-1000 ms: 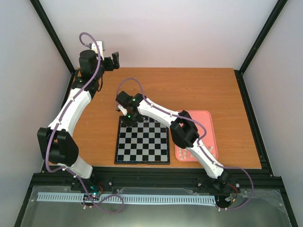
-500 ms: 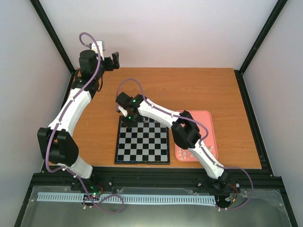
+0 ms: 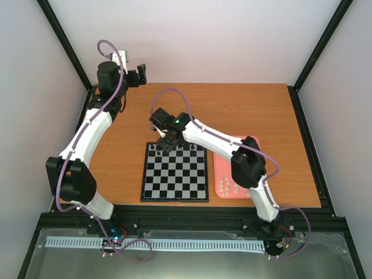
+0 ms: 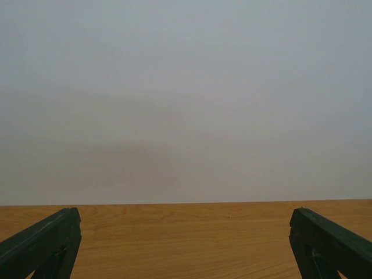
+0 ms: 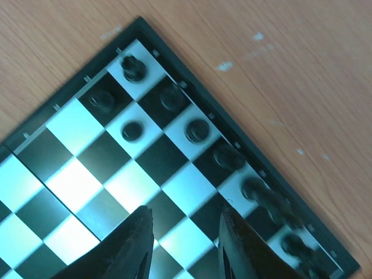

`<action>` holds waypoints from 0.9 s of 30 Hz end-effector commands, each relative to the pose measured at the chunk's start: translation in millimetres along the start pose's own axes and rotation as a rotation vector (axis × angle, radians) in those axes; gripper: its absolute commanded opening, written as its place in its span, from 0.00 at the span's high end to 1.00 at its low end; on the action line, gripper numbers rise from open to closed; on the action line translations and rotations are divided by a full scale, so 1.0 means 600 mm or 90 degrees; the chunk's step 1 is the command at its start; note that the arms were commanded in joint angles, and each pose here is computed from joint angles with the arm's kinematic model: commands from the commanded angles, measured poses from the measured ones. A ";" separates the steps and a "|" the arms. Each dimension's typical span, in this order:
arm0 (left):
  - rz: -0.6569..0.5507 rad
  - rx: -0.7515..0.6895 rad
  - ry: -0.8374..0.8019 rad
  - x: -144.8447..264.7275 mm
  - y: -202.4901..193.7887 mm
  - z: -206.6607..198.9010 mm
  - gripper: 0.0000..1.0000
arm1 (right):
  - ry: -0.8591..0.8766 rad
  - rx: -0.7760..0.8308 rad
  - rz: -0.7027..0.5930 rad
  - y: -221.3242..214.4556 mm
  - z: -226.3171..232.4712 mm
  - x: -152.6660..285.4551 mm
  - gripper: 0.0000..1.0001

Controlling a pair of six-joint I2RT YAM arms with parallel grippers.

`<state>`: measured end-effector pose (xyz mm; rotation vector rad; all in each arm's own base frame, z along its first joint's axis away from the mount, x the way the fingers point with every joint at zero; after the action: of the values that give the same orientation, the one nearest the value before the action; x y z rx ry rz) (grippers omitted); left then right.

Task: Set up the chess pieces on the board
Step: Place the chess piece on the chessboard, then pick up the chess piece from the storage box.

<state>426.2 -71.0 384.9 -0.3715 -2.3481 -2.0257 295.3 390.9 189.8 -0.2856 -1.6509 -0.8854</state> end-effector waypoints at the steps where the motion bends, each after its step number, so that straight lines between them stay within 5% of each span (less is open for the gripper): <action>1: -0.034 -0.009 -0.001 0.017 0.030 -0.005 0.00 | -0.077 -0.045 -0.023 -0.024 -0.048 0.043 0.62; 15: -0.031 -0.005 -0.013 0.014 0.029 -0.008 0.00 | -0.216 -0.321 -0.019 -0.212 -0.263 0.107 0.50; 27: -0.033 -0.006 -0.014 0.013 0.028 -0.008 0.00 | -0.212 -0.428 0.049 -0.298 -0.337 0.032 0.57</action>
<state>426.1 -71.5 384.9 -0.3783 -2.3509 -2.0264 320.5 129.7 154.4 -0.9960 -1.6109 -1.3132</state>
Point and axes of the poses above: each gripper's point midway between its finger pads, its own x axis back along the fingers, its own z axis along the line the jaws close on, y = z × x, the point moved 8 cm from there along x, back along the fingers, and after that the axes turned 1 degree about -x, right-handed, at the moved point
